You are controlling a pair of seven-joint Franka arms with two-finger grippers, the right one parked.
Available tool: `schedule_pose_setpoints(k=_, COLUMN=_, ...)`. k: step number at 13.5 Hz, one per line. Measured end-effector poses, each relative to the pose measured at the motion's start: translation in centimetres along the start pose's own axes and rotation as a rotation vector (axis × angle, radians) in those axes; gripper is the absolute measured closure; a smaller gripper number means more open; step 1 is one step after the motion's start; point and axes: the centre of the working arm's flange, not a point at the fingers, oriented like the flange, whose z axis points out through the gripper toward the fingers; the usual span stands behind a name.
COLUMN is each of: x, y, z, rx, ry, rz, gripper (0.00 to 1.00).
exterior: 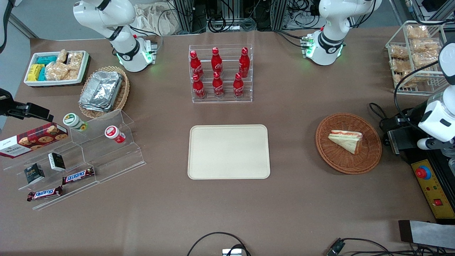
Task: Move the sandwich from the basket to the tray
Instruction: 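Move the left gripper over the wrapped sandwich in the wicker basket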
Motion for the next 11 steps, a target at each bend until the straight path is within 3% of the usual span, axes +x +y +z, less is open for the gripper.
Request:
schedule_pose_setpoints(k=6, x=0.1, y=-0.1, z=1.9, rx=0.003, ry=-0.067, rz=-0.015, gripper=0.0)
schedule_pose_setpoints(k=8, x=0.3, y=0.0, z=4.4, rx=0.008, ry=-0.094, rz=-0.124, gripper=0.0)
schedule_pose_setpoints(k=11, x=0.5, y=1.1, z=7.8, rx=0.013, ry=-0.067, rz=-0.342, gripper=0.0)
